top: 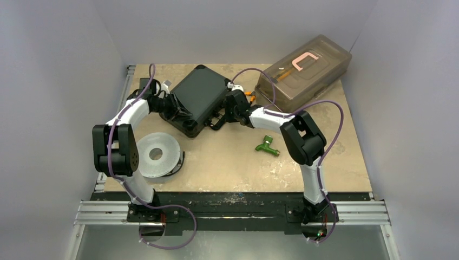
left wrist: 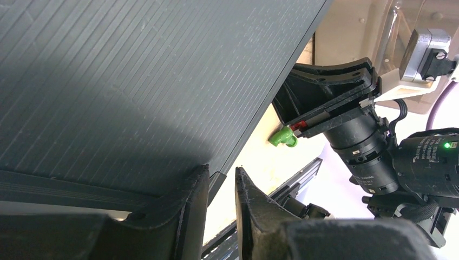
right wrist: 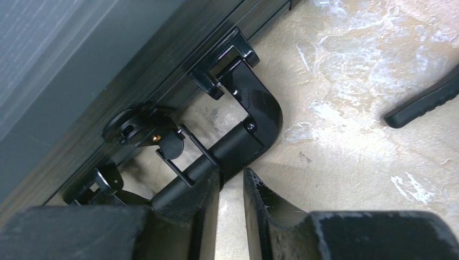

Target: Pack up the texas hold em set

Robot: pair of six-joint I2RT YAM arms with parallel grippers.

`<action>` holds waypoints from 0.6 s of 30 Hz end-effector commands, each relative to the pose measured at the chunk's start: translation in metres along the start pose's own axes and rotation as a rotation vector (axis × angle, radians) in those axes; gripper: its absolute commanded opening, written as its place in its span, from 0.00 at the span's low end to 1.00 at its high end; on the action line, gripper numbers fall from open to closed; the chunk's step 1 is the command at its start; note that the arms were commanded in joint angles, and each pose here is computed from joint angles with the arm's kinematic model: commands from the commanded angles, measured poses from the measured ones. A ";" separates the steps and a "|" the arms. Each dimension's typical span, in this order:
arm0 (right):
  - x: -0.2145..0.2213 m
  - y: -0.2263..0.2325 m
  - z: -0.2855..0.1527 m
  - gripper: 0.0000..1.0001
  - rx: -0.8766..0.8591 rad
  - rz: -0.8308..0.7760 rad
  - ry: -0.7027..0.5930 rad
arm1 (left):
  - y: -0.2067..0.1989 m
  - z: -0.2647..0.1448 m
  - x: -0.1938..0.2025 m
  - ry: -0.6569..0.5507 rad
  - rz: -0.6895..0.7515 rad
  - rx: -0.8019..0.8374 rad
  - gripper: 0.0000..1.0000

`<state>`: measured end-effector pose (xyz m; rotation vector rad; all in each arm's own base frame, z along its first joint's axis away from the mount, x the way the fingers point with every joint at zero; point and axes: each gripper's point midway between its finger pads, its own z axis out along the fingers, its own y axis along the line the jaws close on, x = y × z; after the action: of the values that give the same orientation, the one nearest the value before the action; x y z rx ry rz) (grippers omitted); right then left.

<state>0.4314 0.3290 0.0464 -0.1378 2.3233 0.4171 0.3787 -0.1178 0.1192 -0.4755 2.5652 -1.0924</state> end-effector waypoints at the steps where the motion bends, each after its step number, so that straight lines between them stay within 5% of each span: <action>1: -0.021 -0.004 -0.019 0.25 0.022 0.020 -0.048 | 0.051 0.011 0.022 0.069 -0.039 -0.178 0.25; 7: -0.020 0.004 -0.023 0.41 -0.111 0.248 -0.016 | 0.046 0.010 0.022 0.070 -0.040 -0.155 0.29; 18: -0.017 0.029 -0.005 0.34 -0.287 0.461 0.030 | 0.038 0.010 0.023 0.072 -0.035 -0.123 0.31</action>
<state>0.4336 0.3282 0.0550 0.2200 2.3455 0.7887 0.3786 -0.1199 0.1218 -0.4643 2.5575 -1.1171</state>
